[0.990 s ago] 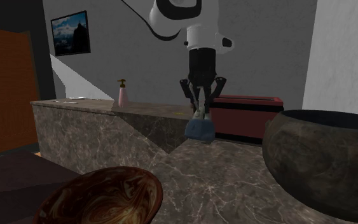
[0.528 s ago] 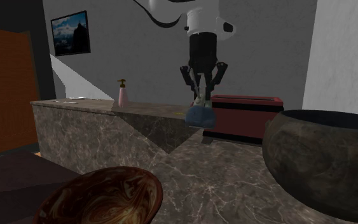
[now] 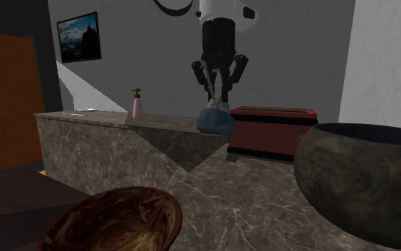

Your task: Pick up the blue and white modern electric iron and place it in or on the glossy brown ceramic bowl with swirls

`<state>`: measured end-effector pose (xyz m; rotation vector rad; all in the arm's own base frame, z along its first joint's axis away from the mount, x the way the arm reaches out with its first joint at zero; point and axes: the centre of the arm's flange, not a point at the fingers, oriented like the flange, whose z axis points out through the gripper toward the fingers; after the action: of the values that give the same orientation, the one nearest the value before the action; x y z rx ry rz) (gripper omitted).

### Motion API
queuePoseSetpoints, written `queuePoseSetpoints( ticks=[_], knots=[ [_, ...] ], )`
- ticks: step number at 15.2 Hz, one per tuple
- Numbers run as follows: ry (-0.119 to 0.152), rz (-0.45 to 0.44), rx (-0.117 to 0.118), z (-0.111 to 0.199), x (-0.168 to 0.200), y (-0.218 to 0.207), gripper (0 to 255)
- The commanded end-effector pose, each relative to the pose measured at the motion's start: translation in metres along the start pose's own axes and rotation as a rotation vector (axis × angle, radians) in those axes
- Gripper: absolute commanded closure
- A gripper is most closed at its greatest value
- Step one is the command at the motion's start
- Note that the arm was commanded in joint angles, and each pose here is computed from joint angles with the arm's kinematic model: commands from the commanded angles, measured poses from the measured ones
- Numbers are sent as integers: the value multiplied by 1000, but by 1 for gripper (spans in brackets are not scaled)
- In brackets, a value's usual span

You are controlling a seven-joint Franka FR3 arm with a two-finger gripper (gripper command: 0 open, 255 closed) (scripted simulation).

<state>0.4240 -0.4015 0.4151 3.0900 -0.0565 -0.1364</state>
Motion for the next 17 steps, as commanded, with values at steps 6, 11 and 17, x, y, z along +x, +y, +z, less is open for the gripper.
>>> queuePoseSetpoints(
  ticks=[6,11,17],
  knots=[
    [1,-1,-1,2,-90,-14,255],
    [1,-1,-1,3,-155,-23,255],
    [1,-1,-1,4,-234,-34,255]
  ],
)
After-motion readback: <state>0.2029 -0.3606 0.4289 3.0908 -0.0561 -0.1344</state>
